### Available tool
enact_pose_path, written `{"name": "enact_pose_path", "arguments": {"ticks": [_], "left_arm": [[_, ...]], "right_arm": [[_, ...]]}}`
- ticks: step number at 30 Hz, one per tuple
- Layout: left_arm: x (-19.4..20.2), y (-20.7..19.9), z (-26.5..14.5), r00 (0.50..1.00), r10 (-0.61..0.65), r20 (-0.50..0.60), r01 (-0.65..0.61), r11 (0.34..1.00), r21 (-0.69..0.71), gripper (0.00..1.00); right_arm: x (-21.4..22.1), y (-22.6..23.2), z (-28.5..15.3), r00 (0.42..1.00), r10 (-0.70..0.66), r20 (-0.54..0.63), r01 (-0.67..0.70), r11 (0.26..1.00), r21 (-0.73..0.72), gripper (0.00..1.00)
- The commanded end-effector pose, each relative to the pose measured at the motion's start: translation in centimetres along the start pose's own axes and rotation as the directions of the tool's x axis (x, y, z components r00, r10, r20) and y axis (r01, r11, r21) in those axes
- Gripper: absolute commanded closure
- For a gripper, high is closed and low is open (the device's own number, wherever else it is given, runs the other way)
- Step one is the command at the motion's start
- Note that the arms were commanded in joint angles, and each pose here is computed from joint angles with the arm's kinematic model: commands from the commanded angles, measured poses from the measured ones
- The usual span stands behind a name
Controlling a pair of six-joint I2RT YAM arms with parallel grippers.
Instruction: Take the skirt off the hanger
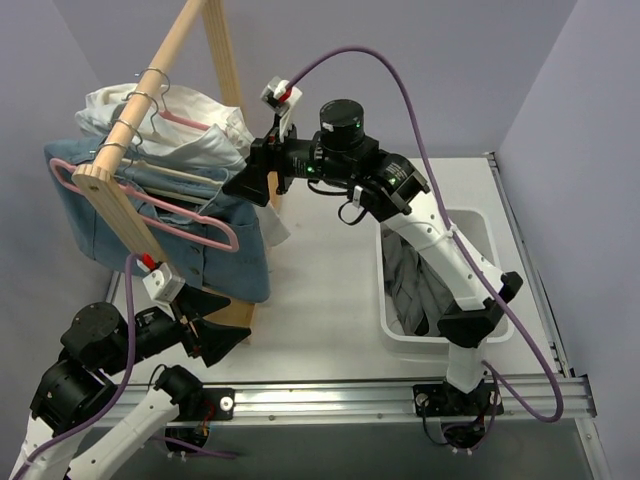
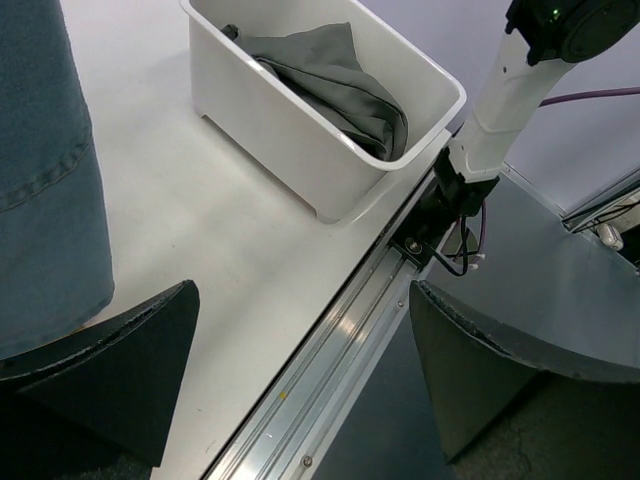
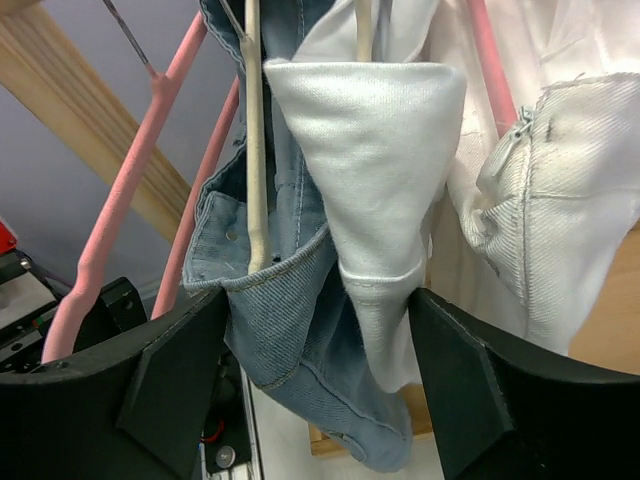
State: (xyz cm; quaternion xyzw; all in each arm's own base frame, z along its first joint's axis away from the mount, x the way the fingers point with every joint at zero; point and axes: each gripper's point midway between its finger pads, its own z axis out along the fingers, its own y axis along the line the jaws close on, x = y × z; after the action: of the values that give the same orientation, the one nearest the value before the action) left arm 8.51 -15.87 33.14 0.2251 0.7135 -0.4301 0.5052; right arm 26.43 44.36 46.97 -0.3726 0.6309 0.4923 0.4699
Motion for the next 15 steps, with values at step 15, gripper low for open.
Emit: {"name": "enact_pose_path", "arguments": {"ticks": [15], "left_arm": [[-1.2,-0.9,-0.3,0.999,0.044,0.026,-0.045,0.998,0.034,0.05]], "right_arm": [[0.8,0.9,1.2,0.999,-0.053,-0.006,0.053,0.998,0.015,0.25]]}}
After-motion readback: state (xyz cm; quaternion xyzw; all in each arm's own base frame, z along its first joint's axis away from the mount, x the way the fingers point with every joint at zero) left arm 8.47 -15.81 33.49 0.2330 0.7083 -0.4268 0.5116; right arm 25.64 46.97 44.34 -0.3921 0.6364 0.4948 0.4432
